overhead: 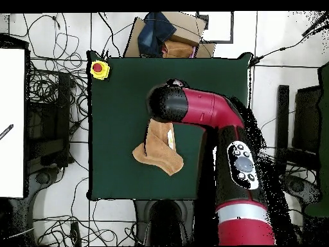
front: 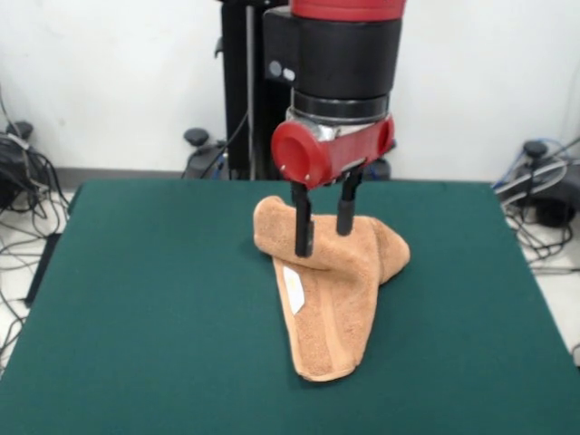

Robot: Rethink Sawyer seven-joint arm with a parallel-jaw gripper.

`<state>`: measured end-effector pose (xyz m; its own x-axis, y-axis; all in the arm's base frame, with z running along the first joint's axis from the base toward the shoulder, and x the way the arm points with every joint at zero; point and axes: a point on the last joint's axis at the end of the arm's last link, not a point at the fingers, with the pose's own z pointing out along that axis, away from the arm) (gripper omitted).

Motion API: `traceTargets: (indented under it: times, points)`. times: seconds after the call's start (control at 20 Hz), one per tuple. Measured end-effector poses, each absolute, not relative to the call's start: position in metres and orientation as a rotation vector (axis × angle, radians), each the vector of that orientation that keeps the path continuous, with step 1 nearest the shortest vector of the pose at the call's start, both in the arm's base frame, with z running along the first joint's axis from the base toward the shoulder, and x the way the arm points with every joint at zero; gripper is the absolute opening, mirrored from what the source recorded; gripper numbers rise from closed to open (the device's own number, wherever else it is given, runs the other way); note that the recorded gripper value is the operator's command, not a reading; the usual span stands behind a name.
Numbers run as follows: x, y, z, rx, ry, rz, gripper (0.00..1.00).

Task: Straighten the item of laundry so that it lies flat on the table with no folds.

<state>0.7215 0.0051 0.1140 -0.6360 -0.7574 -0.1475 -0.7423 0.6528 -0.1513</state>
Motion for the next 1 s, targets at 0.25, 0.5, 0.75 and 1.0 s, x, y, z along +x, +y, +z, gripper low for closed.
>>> traceTargets:
  times: [0.25, 0.5, 0.75, 1.0]
  points:
    - [0.732, -0.006, 0.106, -1.235, 2.662, -0.138, 1.00]
    - [0.740, -0.015, 0.099, -1.238, 2.654, -0.155, 1.00]
    - [0.748, -0.016, 0.092, -1.241, 2.647, -0.144, 1.00]
    - [0.754, -0.016, 0.082, -1.243, 2.642, -0.143, 1.00]
